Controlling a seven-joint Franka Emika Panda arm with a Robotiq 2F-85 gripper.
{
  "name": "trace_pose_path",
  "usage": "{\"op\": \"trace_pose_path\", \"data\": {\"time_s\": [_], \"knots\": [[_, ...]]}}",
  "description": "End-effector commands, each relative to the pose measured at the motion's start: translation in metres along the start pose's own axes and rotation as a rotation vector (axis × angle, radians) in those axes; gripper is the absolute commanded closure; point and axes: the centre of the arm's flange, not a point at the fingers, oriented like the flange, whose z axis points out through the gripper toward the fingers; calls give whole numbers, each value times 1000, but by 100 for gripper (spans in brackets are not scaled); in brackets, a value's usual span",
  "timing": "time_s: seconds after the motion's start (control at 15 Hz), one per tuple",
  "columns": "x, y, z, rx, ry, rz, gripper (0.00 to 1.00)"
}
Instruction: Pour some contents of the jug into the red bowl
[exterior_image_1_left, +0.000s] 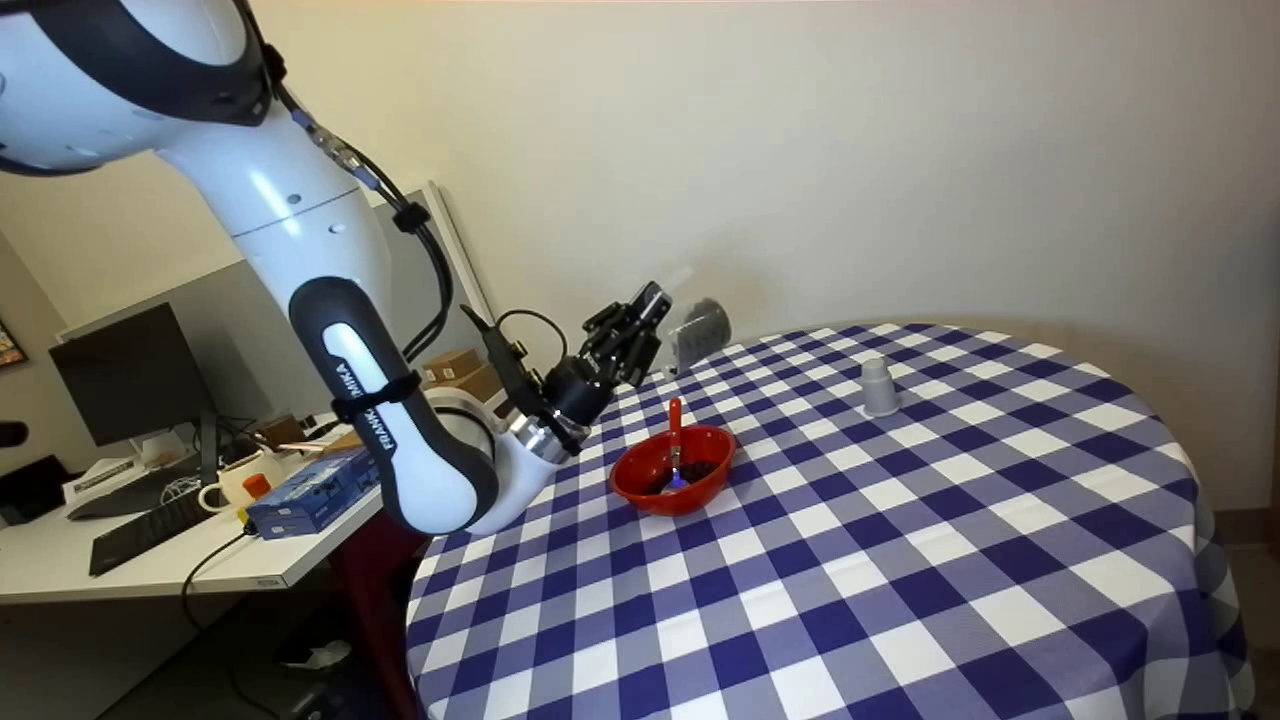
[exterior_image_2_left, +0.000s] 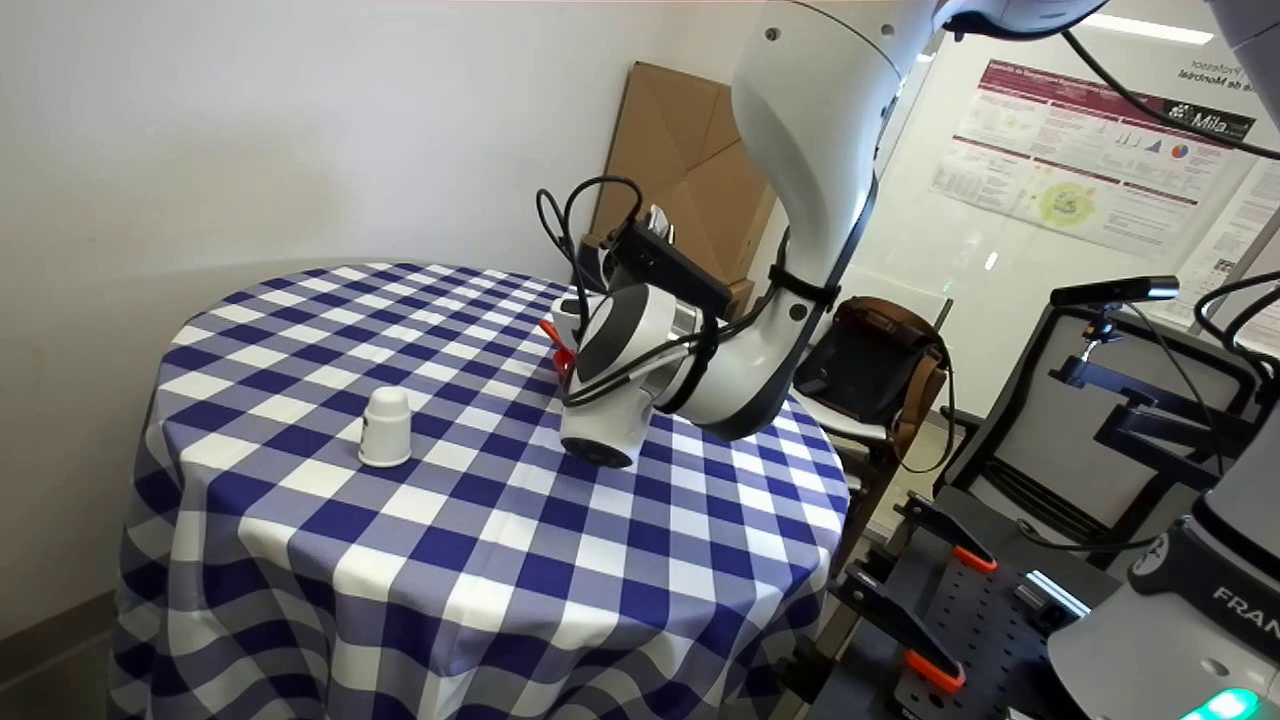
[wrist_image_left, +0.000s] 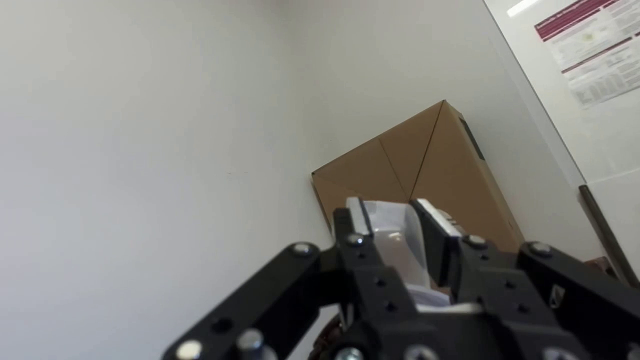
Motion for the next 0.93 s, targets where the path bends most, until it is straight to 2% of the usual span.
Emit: {"op": "trace_pose_path", "data": {"time_s": [0.0, 0.47, 0.87], "knots": [[-1, -3, -2, -37, -39, 23, 87], [-2, -4, -2, -26, -46, 17, 87], [5, -3, 9, 70, -22, -12, 87]]}}
